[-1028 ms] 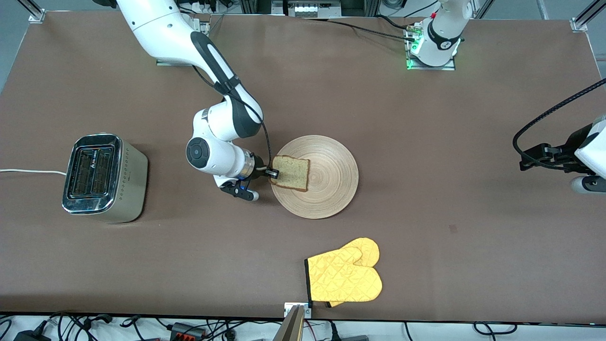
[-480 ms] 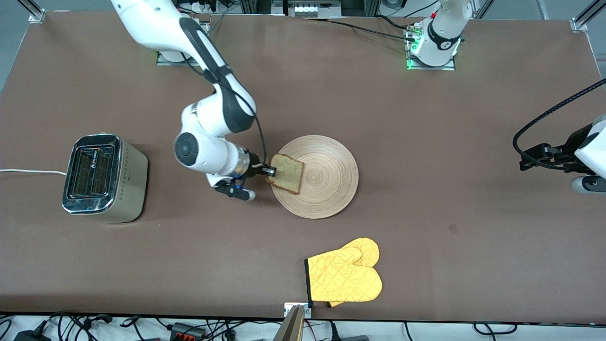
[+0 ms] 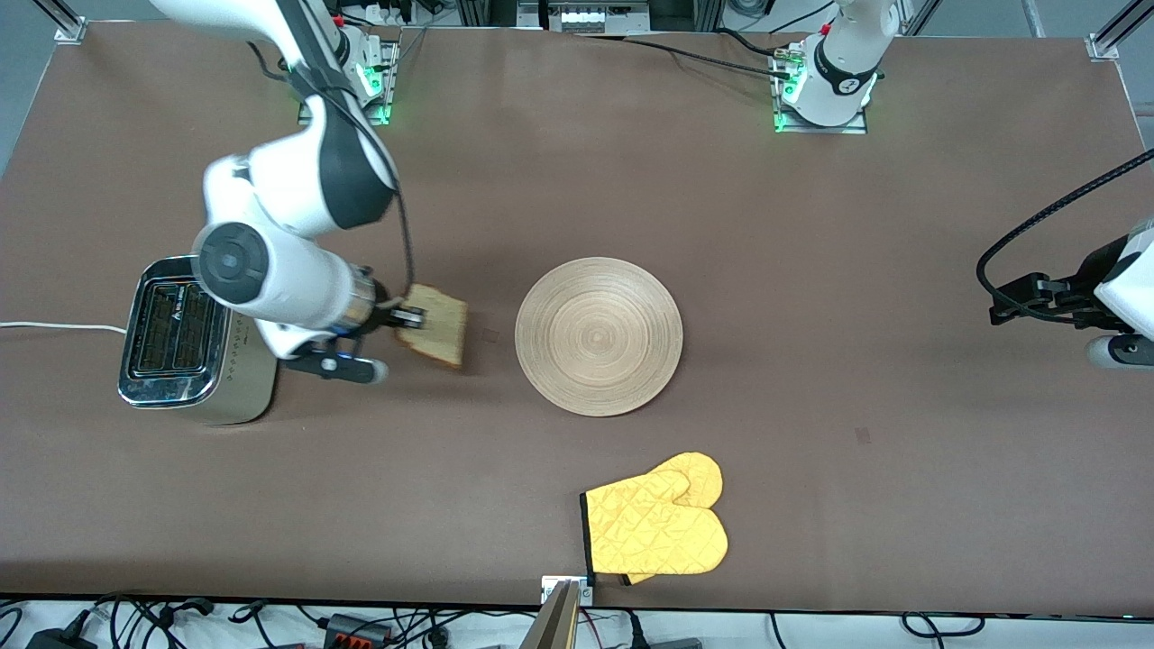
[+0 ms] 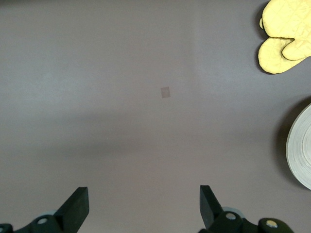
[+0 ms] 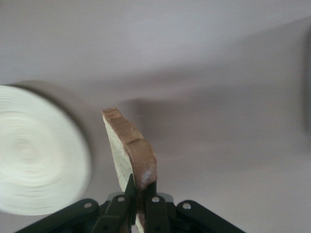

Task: Move plate and put bread in toaster
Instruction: 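Lift the bread with the right gripper and carry it over the toaster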

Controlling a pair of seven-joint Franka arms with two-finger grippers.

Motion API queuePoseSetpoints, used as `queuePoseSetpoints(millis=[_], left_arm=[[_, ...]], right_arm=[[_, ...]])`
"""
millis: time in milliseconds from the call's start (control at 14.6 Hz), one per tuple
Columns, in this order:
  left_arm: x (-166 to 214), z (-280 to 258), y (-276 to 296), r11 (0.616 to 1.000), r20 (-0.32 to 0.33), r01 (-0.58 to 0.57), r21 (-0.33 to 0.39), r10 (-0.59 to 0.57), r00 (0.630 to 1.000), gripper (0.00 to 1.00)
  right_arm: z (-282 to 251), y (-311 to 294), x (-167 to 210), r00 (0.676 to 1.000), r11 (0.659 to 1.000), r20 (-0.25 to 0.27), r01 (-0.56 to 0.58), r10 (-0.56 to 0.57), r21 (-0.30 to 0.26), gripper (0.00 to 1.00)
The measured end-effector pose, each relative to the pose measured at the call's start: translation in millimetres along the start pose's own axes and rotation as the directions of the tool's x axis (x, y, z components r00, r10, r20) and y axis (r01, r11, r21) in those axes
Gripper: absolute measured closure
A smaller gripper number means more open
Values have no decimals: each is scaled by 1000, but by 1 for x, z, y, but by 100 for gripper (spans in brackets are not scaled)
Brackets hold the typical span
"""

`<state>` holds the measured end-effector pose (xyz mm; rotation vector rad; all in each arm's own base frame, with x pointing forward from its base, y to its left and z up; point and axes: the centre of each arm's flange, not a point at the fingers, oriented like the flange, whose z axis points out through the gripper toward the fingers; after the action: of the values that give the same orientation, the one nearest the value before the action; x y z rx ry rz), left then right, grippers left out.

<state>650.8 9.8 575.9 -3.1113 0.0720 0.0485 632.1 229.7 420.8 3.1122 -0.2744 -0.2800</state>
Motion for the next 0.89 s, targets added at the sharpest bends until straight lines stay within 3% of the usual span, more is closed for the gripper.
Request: queuePoseSetpoints(millis=[411,548,754,891], left_arm=[[-1,-3,2,1000,-4,-3,1,3,1000,0],[-4,-12,4,1000,-18,-4,6,4,1000,0],[-24,-34,18,999,-26,24,29,-24,999,0],[-43,-42,17,998,-17,62,2,-62,998,0]], right_arm=[[-30,149,37,999,986,28,21,-17,-166,91],[-45,188,44,999,981,12,38,-37,-192,91],[-82,207,47,995,956,-44,69,-85,-286,91],[-89,219,47,995,947,-49,63,-83,-315,91]])
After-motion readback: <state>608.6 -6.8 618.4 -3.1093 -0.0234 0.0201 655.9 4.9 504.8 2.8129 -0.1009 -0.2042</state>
